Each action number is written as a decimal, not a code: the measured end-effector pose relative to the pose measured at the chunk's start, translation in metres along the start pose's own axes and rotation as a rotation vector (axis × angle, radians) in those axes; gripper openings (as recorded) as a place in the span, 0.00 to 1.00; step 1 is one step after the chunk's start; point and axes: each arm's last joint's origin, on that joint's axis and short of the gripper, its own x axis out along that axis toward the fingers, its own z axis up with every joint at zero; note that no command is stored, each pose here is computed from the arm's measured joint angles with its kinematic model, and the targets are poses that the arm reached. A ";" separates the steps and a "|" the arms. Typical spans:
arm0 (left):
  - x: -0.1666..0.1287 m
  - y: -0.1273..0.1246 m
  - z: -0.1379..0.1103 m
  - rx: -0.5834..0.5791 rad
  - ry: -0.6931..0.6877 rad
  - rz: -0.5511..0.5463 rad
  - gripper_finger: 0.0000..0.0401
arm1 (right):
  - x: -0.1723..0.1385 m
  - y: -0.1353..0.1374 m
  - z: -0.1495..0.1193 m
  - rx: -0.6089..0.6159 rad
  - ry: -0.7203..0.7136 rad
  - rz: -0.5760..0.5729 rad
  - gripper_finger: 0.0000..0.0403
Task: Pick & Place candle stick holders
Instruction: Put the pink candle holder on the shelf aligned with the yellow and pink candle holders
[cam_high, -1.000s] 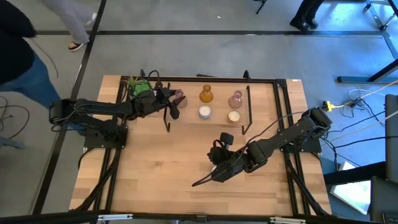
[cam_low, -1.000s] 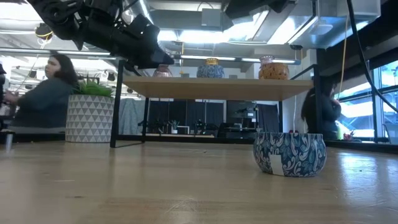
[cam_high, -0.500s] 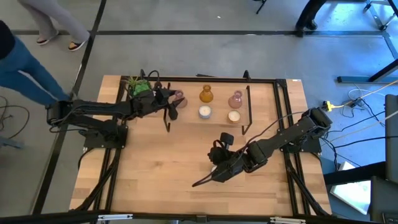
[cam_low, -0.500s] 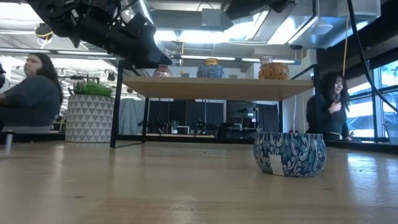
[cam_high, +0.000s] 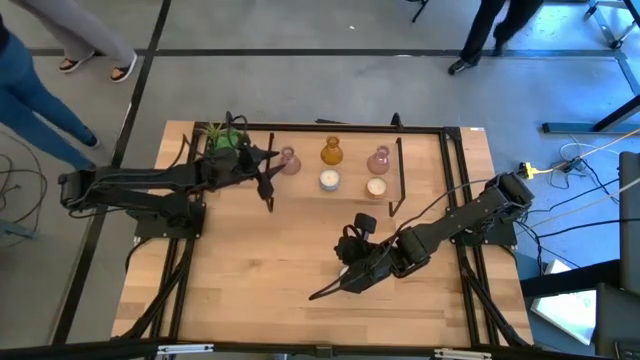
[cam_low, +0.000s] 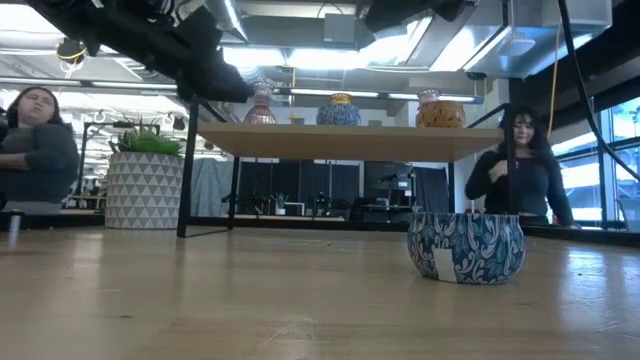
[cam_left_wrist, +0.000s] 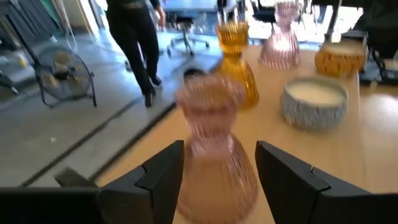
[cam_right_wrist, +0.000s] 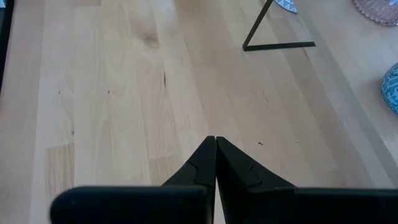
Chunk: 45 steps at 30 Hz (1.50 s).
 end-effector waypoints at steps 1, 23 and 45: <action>0.000 0.000 -0.002 0.000 0.024 -0.006 0.48 | 0.000 0.000 0.000 0.000 0.000 0.000 0.02; 0.008 -0.015 -0.013 -0.020 0.103 -0.144 0.01 | 0.000 0.000 0.000 0.003 0.000 0.000 0.03; 0.028 -0.018 -0.016 -0.009 0.056 -0.099 0.00 | 0.000 0.000 0.001 0.008 -0.008 0.003 0.03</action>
